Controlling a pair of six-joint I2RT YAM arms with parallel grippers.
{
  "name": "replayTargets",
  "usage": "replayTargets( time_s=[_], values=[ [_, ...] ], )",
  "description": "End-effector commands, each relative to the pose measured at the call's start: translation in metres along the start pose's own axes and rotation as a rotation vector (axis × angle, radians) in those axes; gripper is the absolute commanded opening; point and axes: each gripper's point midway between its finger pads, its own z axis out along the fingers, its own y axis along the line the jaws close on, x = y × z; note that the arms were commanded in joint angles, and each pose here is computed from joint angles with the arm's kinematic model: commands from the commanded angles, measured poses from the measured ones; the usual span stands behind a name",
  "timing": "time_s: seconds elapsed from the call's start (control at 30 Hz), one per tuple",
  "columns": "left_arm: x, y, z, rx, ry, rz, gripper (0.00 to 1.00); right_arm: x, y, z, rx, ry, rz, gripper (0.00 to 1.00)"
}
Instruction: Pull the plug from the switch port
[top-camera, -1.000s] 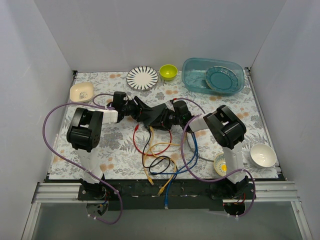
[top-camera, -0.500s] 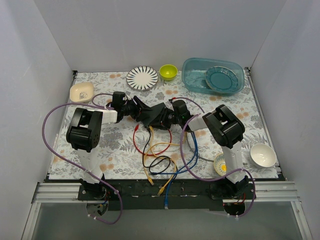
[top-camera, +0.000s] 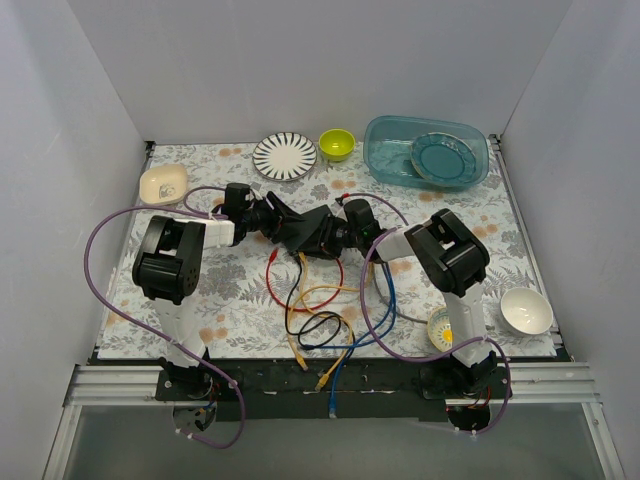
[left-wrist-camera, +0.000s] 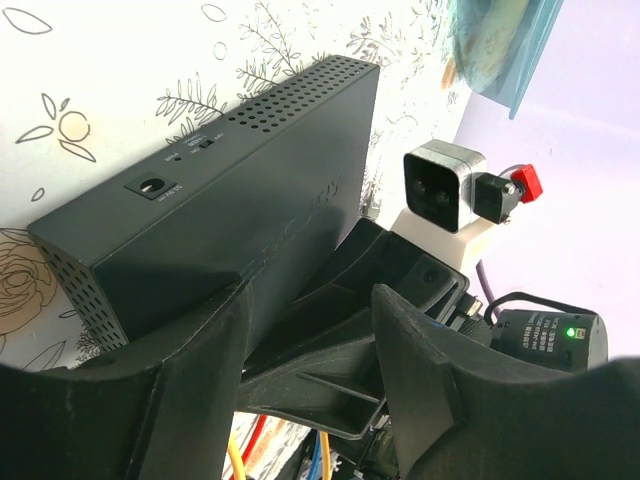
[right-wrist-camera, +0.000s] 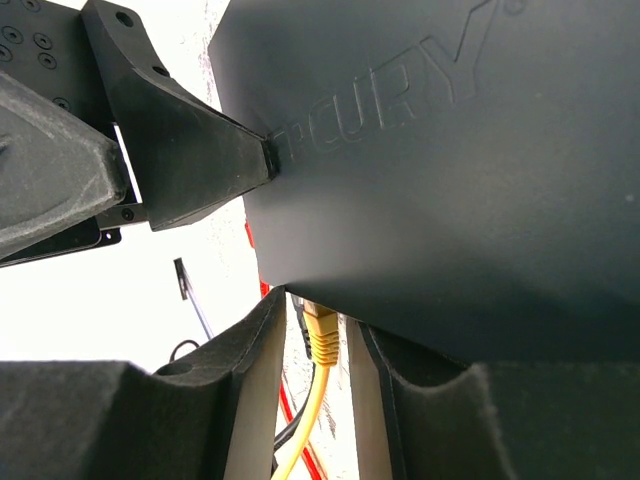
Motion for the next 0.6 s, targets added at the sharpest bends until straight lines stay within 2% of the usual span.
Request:
replayTargets(
  time_s=[0.0,0.2,0.3,0.33,0.43,0.57],
  values=[
    [0.017,0.070,-0.004,-0.240,0.007,-0.066,0.52,0.033,-0.055,0.007,0.179,0.102,0.041,0.38],
    [0.017,0.070,-0.003,-0.238,0.007,-0.070,0.53,0.038,-0.061,0.004,0.200,0.116,0.022,0.38],
    [0.018,0.070,-0.003,-0.240,0.009,-0.070,0.52,0.040,-0.065,0.003,0.208,0.124,0.024,0.33],
    [0.017,0.070,-0.003,-0.238,0.007,-0.070,0.53,0.041,-0.064,0.004,0.206,0.125,0.025,0.28],
    [0.018,0.071,-0.003,-0.241,0.010,-0.070,0.53,0.042,-0.067,0.004,0.208,0.129,0.028,0.20],
    [0.017,0.070,-0.003,-0.241,0.008,-0.069,0.53,0.042,-0.067,0.004,0.209,0.129,0.018,0.15]
  ],
)
